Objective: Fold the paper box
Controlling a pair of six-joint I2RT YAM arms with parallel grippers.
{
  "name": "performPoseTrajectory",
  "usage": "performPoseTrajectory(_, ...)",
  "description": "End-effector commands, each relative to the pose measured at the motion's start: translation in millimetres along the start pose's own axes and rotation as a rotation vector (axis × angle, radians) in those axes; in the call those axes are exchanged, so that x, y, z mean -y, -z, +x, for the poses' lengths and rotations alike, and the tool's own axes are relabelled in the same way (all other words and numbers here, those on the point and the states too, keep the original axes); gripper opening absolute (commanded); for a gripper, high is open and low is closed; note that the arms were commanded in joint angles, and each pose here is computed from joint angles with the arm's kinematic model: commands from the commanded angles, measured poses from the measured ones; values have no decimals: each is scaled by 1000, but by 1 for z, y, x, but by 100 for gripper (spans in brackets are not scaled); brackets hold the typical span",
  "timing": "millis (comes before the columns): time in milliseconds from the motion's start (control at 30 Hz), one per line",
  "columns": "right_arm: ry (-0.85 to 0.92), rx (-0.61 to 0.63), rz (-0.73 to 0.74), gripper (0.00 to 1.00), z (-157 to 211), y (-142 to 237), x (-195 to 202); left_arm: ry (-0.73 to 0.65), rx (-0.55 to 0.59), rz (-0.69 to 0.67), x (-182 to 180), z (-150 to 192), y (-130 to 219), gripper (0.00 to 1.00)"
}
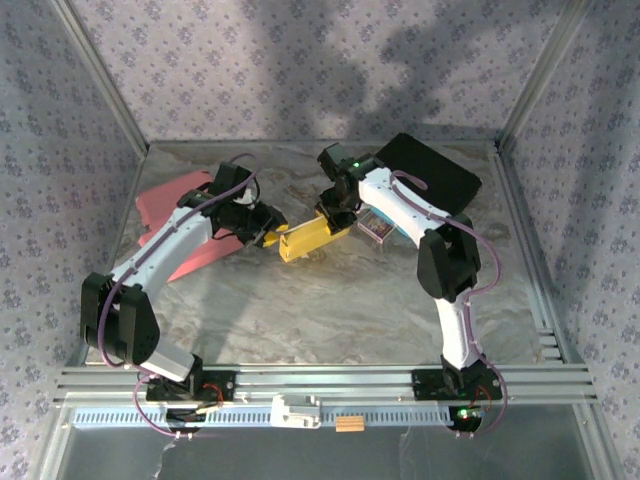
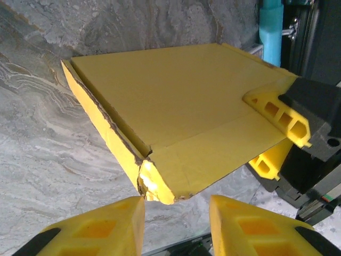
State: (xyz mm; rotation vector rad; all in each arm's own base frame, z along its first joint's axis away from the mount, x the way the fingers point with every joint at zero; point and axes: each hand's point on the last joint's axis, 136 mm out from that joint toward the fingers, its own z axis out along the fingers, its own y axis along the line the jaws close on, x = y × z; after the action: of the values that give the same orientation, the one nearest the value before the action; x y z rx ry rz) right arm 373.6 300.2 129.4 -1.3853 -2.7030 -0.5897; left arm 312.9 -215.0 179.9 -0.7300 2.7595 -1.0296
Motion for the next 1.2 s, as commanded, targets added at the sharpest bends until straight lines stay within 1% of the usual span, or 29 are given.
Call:
performPoseTrajectory(0,-30,-7,59,33,-1,-10,10,9,49,68,20,-7,6,36)
performPoseTrajectory(67,-30,-8,61,33,-1,-10,11,28,51,93,28,-5,6,33)
performPoseTrajectory(200,-34,-9,62,33,-1,-11,11,43,23,76,27,8,5,35)
performPoseTrajectory(233,-35,-9,59,33,-1,-11,11,28,23,64,26,10,6,35)
performPoseTrajectory(267,-35,-7,57,33,-1,-10,10,0,31,47,26,10,9,35)
performPoseTrajectory(367,-40,-7,56,33,-1,-10,9,-165,40,-134,10,16,21,28)
performPoseTrajectory(400,-40,-8,53,33,-1,-11,9,-214,40,-202,3,19,24,27)
performPoseTrajectory(433,-40,-8,54,33,0,-11,8,-246,40,-240,-1,22,24,27)
performPoseTrajectory(600,-41,-9,55,33,0,-11,7,-347,132,-302,-2,30,26,29)
performPoseTrajectory(733,-57,-14,61,33,1,-12,9,-445,196,-381,-4,28,15,28)
performPoseTrajectory(867,-102,-18,76,33,2,-12,12,-495,252,-393,0,13,6,28)
performPoseTrajectory(933,-130,-22,88,33,3,-11,15,-521,242,-418,2,9,1,29)
performPoseTrajectory(1033,-156,-7,119,33,2,-5,22,-548,237,-450,0,6,-1,32)
performPoseTrajectory(1100,-175,-4,138,33,1,-2,27,-562,267,-436,2,5,5,35)
performPoseTrajectory(1167,-187,3,138,33,-3,0,28,-574,307,-374,13,5,17,38)
